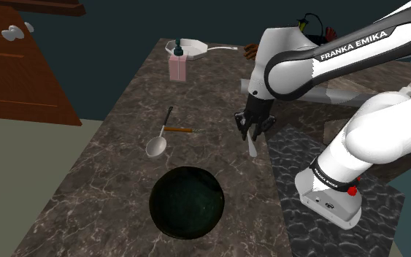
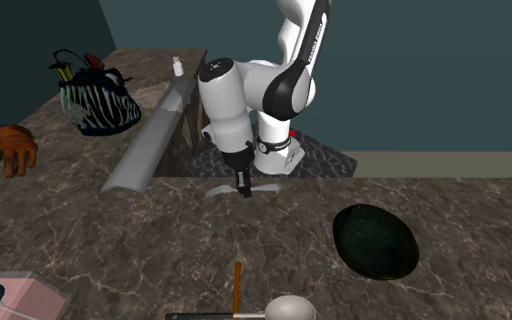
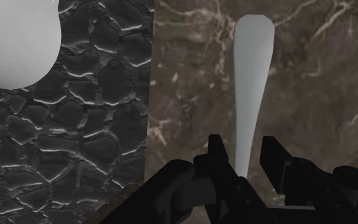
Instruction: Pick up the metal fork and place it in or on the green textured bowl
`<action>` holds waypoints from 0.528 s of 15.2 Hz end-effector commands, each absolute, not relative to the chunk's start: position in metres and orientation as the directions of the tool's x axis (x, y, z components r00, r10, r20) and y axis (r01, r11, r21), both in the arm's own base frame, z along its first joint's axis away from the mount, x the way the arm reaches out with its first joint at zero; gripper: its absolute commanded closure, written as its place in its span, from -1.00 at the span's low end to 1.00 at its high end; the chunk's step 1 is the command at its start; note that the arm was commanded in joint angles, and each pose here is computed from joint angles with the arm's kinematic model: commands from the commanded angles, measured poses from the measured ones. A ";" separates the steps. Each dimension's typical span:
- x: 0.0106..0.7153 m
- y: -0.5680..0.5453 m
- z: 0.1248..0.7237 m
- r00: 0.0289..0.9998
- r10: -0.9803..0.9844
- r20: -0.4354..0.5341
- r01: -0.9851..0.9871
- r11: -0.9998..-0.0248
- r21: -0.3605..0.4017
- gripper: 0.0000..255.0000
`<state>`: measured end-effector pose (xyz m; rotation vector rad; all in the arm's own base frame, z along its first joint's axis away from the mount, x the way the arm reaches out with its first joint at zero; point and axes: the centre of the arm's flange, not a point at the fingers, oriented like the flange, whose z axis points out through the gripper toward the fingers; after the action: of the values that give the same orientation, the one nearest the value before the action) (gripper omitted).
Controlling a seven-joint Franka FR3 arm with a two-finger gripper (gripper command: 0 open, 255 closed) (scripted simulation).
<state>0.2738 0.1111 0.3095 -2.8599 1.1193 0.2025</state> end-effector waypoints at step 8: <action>0.274 0.111 0.331 0.727 -0.671 -0.145 -0.679 -0.734 -0.012 1.00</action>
<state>0.2729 0.1115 0.3251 -2.8596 1.1191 0.2016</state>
